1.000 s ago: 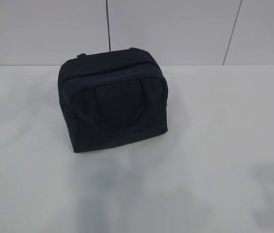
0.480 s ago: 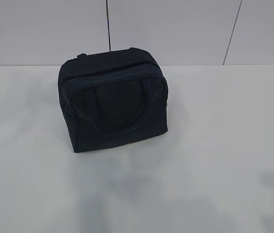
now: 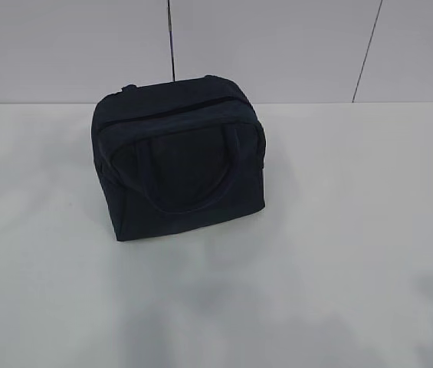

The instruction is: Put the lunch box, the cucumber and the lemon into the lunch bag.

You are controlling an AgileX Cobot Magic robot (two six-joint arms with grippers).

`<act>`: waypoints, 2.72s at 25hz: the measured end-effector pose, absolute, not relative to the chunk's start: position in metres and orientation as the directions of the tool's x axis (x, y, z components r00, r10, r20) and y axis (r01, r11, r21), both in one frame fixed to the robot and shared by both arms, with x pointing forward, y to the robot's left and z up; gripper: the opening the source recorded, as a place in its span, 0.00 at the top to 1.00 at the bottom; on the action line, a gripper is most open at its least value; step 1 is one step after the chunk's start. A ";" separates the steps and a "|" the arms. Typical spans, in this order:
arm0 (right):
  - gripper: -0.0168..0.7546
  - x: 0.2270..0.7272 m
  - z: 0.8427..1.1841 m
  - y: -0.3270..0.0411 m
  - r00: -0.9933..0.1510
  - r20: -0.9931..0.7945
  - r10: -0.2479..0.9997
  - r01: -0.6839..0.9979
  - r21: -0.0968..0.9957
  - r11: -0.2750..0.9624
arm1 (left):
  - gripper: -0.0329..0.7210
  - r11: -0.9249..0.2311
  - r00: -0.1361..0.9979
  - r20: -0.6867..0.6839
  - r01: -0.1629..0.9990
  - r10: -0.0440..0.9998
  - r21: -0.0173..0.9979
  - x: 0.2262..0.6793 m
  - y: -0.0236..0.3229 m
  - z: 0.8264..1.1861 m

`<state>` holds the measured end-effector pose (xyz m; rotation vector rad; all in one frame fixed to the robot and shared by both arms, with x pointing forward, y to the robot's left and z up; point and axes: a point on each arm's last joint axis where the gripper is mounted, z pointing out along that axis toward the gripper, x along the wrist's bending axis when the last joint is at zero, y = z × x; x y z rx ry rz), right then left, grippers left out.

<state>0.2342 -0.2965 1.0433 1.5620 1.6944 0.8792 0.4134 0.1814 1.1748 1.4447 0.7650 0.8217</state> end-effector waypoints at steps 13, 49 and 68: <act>0.52 0.234 1.043 -0.297 -0.067 -0.027 0.997 0.552 0.832 0.060 | 0.48 -0.033 0.527 0.036 -0.017 0.849 0.999 0.413 0.181 1.175; 0.52 0.234 1.043 -0.297 -0.066 -0.026 0.997 0.552 0.832 0.058 | 0.51 -0.178 0.701 0.088 0.057 0.708 0.982 0.398 0.170 1.121; 0.52 0.234 1.043 -0.297 -0.066 -0.026 0.997 0.552 0.832 0.058 | 0.51 -0.325 0.670 0.217 0.038 0.710 0.945 0.380 0.191 1.125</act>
